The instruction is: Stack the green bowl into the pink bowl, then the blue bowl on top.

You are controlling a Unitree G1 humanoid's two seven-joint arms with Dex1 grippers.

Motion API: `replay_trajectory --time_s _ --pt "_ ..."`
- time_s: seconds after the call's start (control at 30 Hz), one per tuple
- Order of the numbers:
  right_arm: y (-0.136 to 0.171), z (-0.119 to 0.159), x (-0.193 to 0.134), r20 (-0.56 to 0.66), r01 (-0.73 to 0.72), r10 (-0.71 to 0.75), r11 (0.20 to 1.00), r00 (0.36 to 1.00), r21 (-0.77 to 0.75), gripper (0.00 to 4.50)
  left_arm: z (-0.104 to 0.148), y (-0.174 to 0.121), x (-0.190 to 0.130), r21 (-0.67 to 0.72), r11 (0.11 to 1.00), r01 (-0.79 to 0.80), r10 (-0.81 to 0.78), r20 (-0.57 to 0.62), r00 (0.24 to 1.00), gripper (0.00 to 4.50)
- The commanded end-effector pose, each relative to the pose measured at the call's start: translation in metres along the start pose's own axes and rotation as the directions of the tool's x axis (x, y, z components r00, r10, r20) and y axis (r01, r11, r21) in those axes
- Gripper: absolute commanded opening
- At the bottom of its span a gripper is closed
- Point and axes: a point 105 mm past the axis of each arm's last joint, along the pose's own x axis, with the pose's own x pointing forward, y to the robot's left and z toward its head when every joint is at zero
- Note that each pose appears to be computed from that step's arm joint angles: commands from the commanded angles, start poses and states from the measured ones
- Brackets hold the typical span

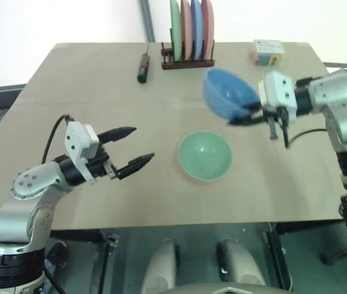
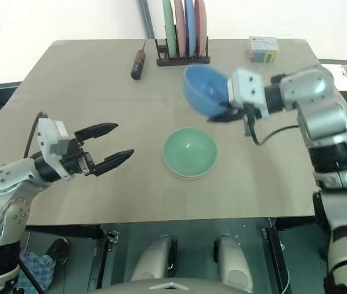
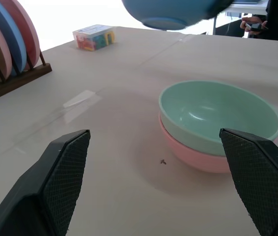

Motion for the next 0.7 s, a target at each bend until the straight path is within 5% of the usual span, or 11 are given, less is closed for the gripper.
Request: replay_trajectory --time_s 0.03,0.1,0.3,0.37,0.5,0.7 --pt "0.014 0.02 0.005 -0.015 -0.01 0.009 0.998 1.0 -0.062 0.2 0.008 0.003 0.001 0.051 0.999 0.016 -0.017 0.011 1.0 4.5" --pt "0.019 0.024 0.011 -0.019 -0.009 0.007 0.998 1.0 -0.07 0.2 0.007 0.003 0.002 0.05 0.999 0.022 -0.022 0.008 1.0 4.5" --pt "0.019 0.036 0.014 0.003 0.016 -0.015 0.997 1.0 -0.069 3.0 0.006 0.004 0.004 0.047 0.999 0.023 -0.024 0.007 1.0 4.5" --pt "0.014 0.04 0.013 0.02 0.036 -0.035 0.998 0.999 -0.06 3.6 0.005 0.005 0.004 0.045 0.999 0.02 -0.02 0.007 1.0 4.5" --pt "0.009 0.041 0.006 0.061 0.074 -0.074 0.997 0.995 0.001 3.6 0.003 0.009 0.003 0.058 0.998 -0.022 0.022 -0.012 1.0 4.5" --pt "-0.004 0.006 -0.039 0.178 0.248 -0.306 0.925 0.935 0.288 3.6 -0.003 0.002 -0.009 -0.011 0.995 -0.103 0.103 -0.021 0.994 4.5"
